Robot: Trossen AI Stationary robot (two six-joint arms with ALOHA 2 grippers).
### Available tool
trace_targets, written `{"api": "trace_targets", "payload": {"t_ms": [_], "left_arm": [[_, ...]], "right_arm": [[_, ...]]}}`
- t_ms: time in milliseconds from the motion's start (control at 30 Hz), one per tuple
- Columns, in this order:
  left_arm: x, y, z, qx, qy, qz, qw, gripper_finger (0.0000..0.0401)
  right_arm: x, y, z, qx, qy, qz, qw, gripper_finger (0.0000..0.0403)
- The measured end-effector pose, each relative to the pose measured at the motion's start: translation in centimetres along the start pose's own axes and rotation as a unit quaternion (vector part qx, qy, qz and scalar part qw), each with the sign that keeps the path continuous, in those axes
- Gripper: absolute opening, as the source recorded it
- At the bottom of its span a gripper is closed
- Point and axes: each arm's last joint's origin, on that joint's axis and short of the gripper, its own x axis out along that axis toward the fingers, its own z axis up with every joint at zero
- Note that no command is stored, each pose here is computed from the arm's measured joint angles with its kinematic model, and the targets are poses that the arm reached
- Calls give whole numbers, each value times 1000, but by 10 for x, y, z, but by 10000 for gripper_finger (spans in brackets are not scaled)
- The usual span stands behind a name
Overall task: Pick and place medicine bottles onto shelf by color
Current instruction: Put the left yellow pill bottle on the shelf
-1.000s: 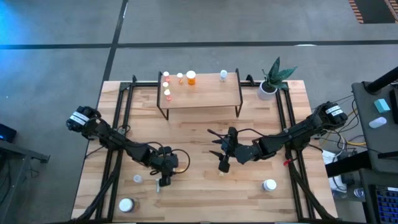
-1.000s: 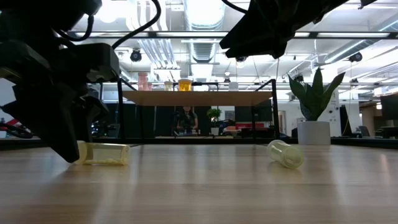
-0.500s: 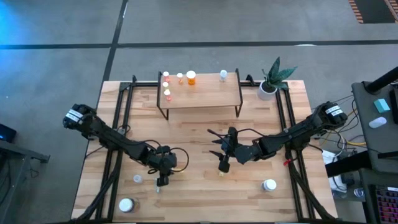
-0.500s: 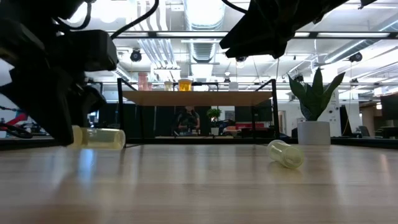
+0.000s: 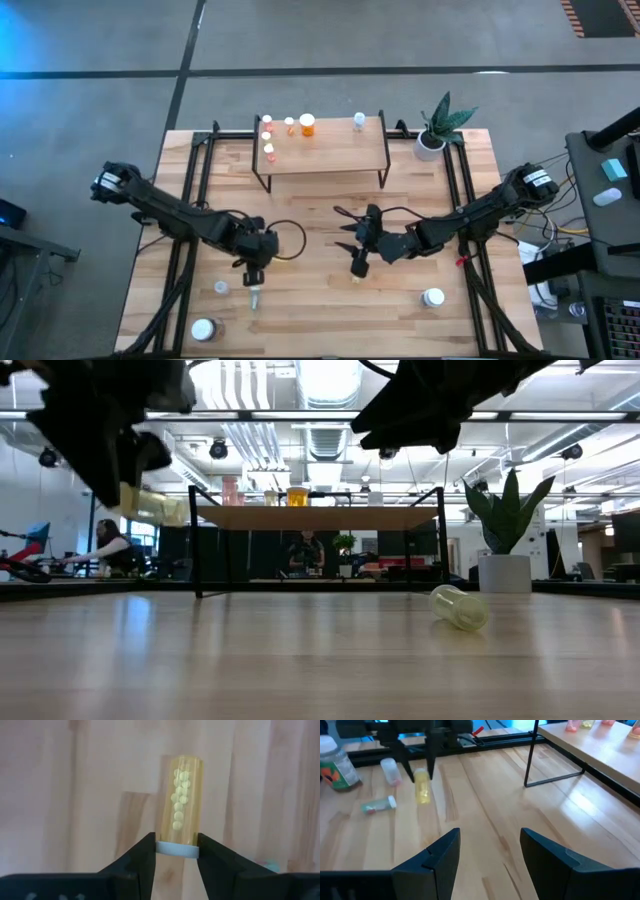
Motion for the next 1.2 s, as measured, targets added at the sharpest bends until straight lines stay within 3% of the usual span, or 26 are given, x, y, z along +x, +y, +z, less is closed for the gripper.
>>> {"api": "trace_targets", "payload": {"t_ms": [200, 400, 500, 933, 1200], "left_arm": [[-25, 5, 15, 17, 10, 12, 1000, 114], [-43, 7, 28, 35, -10, 8, 999, 114], [-47, 6, 32, 44, -22, 4, 999, 114], [-50, 9, 42, 56, -62, 20, 996, 114], [-51, 10, 43, 55, -67, 22, 996, 114]], "right_arm": [[17, 10, -5, -13, -43, 9, 999, 199], [51, 20, -25, -21, -80, 74, 994, 199], [63, 20, -31, -17, -102, 78, 992, 199], [81, 17, -14, 2, -148, 142, 979, 199], [87, 22, -5, -20, -126, 130, 983, 256]]}}
